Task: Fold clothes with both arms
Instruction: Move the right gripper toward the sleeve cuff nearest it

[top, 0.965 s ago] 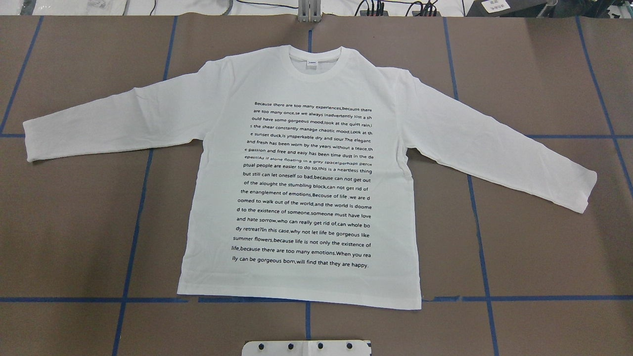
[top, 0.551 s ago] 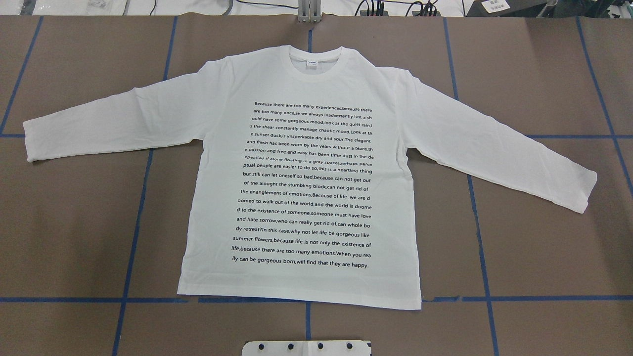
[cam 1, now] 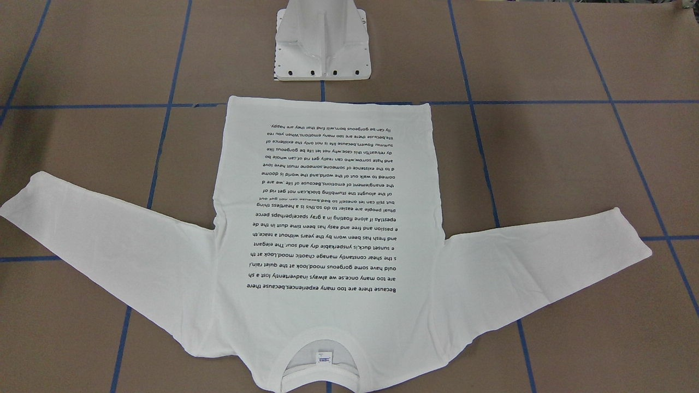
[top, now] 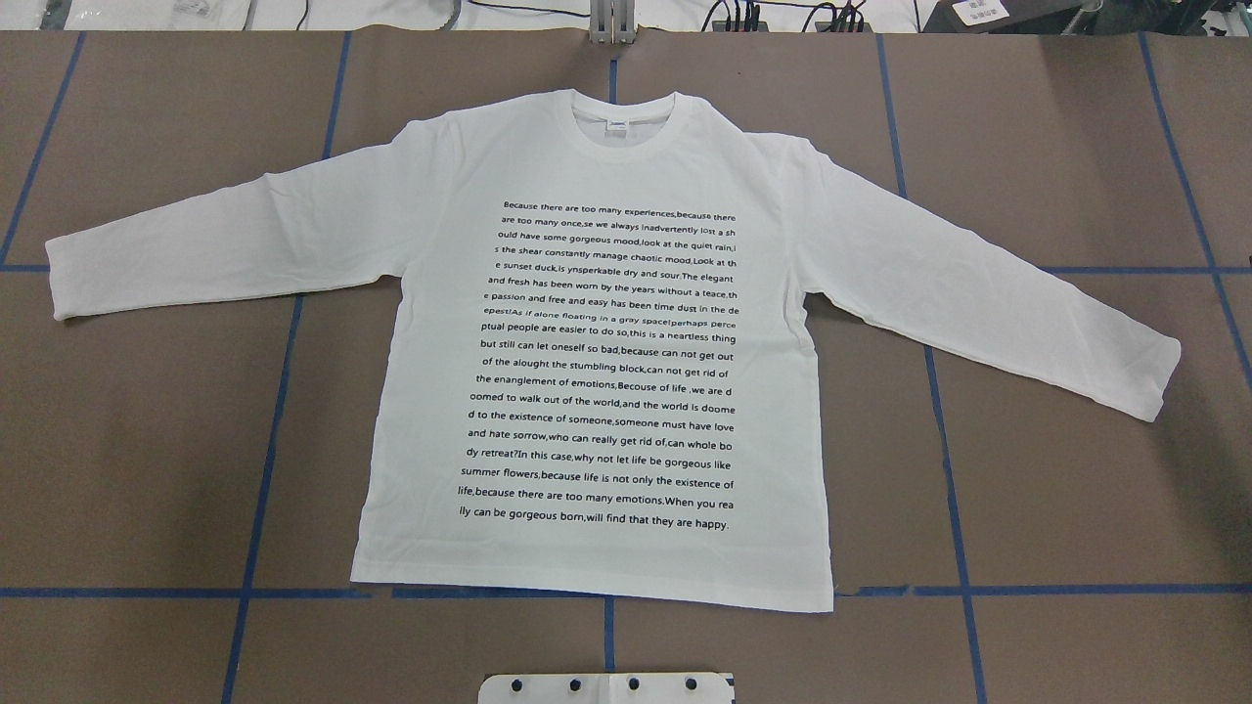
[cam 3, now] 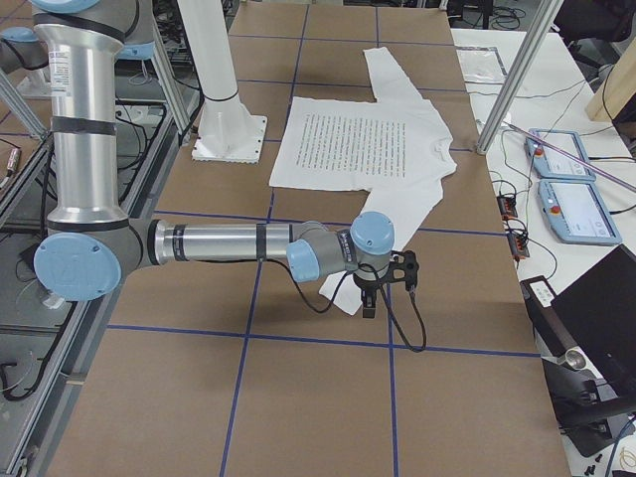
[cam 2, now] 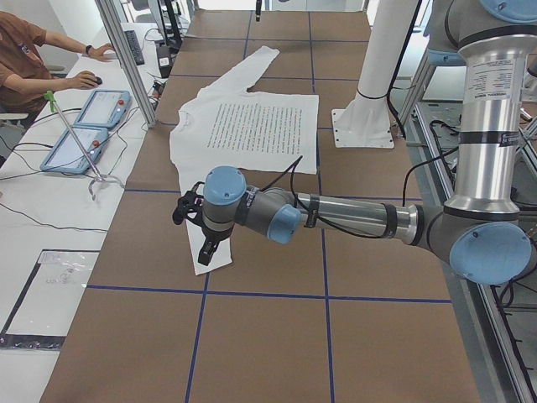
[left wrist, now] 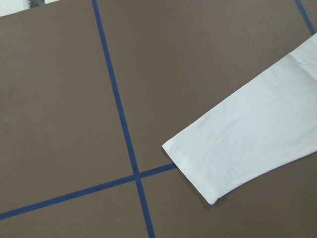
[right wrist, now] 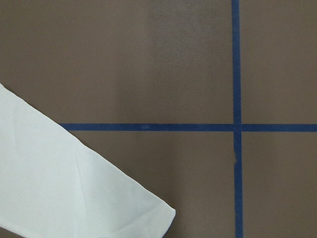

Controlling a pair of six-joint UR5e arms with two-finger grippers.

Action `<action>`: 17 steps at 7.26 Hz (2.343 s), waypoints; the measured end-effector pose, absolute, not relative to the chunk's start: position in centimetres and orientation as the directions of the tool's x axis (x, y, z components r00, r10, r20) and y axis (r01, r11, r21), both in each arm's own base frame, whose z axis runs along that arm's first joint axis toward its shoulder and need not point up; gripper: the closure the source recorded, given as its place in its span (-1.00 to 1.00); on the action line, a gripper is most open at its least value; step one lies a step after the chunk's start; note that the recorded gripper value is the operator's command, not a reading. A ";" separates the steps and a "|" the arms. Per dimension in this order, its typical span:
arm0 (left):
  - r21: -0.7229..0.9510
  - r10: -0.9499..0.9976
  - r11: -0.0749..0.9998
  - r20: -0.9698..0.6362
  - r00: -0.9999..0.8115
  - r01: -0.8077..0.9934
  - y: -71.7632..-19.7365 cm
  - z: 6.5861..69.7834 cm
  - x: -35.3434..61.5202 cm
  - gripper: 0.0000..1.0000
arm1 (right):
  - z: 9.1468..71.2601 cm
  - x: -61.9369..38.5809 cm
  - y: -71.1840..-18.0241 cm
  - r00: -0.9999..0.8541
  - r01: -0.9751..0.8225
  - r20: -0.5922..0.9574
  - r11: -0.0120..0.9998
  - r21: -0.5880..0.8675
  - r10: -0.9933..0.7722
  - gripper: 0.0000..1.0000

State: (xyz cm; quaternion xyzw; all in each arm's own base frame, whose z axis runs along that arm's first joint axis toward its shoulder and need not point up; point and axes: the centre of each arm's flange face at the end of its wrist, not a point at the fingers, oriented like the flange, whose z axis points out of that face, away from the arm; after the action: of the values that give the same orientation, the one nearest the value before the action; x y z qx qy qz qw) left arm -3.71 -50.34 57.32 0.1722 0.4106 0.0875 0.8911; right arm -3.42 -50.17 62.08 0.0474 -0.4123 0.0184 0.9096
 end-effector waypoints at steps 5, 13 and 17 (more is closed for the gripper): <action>0.400 0.316 0.916 -0.709 0.630 -0.010 -51.8 56.1 -2.9 -1.00 | 66.9 -13.7 -47.8 0.641 -0.075 0.765 0.988 0.136 -0.057 -1.00; 0.405 0.314 0.914 -0.712 0.628 0.002 -52.0 55.3 -2.9 -1.00 | 69.8 -15.3 -46.5 0.702 -0.054 0.712 0.996 0.071 -0.012 1.00; 0.402 0.312 0.915 -0.712 0.629 0.001 -52.0 55.5 -2.9 -1.00 | 68.2 -16.1 -46.9 0.685 -0.032 0.728 0.997 0.075 -0.033 1.00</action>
State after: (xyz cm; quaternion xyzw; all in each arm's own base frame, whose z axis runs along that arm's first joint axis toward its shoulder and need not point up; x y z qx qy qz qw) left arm -2.92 -52.03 55.48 0.1859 0.4215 0.0879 0.8832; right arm -16.14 -46.91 68.19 0.0406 -0.3970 -0.0002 0.9169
